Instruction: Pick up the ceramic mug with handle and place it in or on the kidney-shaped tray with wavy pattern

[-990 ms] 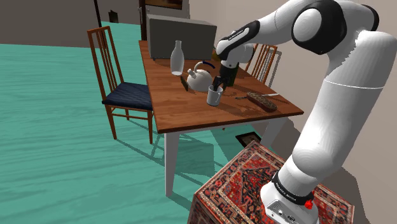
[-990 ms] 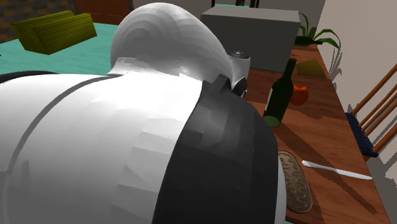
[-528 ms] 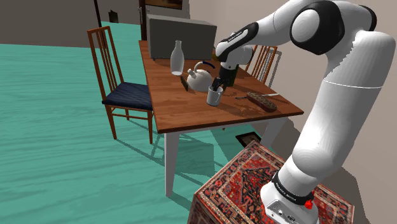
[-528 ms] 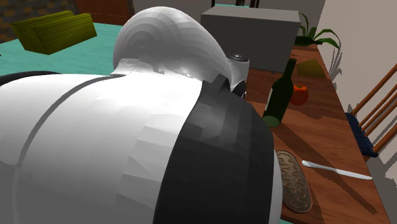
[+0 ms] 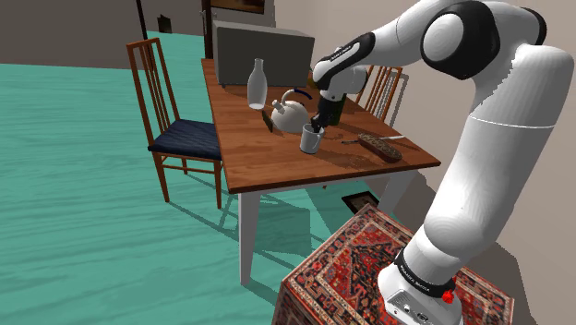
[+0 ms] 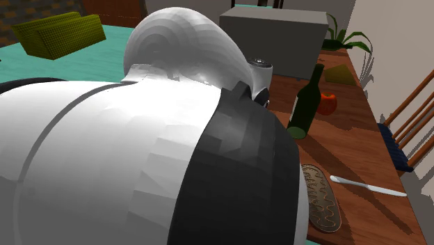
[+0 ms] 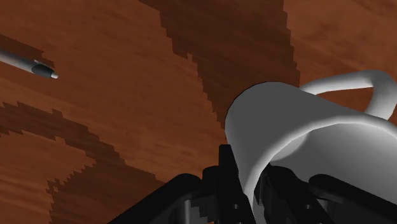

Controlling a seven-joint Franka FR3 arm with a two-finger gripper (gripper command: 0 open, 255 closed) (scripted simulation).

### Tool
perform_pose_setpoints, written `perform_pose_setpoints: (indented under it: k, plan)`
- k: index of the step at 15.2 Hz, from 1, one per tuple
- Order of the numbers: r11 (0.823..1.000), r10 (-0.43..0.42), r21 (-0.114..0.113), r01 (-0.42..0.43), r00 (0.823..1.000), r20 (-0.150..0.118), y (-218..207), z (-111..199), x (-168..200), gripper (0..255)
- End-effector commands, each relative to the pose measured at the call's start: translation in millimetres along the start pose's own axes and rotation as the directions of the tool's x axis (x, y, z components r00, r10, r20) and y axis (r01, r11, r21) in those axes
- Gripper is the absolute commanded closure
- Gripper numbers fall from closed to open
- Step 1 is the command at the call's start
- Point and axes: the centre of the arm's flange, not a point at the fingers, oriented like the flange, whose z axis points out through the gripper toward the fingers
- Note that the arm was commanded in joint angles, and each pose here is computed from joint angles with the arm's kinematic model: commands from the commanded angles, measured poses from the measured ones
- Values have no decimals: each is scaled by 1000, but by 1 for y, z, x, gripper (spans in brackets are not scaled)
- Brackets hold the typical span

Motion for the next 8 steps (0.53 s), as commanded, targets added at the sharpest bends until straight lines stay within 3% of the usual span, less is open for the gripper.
perform_pose_setpoints:
  k: [1,8]
  plan:
    - [1000,0,0,0,1000,0,0,0,0,255]
    - [1000,0,0,0,1000,0,-2,-26,2,255]
